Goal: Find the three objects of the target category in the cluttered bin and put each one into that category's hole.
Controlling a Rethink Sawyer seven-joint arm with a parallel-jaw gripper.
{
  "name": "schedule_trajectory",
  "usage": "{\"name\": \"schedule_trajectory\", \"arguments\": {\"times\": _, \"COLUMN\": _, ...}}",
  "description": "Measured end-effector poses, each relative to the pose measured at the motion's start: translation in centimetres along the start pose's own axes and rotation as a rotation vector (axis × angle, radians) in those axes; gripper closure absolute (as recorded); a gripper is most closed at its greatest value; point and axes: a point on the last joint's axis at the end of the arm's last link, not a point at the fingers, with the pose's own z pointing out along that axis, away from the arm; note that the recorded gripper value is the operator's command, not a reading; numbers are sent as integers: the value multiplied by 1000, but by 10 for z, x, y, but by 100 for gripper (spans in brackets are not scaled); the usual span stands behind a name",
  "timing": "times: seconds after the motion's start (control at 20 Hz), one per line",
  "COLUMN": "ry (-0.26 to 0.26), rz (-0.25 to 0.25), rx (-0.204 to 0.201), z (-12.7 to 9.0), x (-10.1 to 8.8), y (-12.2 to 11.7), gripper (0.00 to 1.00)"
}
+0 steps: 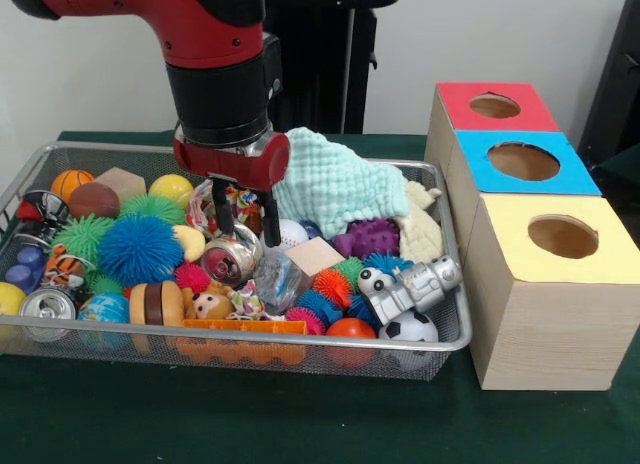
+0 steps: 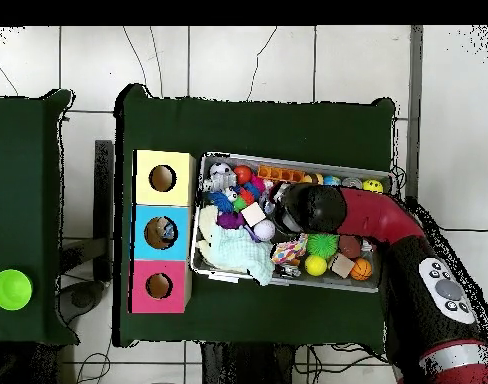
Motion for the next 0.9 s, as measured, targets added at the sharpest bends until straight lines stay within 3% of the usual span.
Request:
{"name": "schedule_trajectory", "arguments": {"times": 0.6, "ry": 30, "rz": -10, "rx": -8, "z": 18, "x": 9, "y": 4, "gripper": 0}}
{"name": "schedule_trajectory", "arguments": {"times": 0.9, "ry": 52, "rz": -41, "rx": 5, "z": 43, "x": 20, "y": 3, "gripper": 0}}
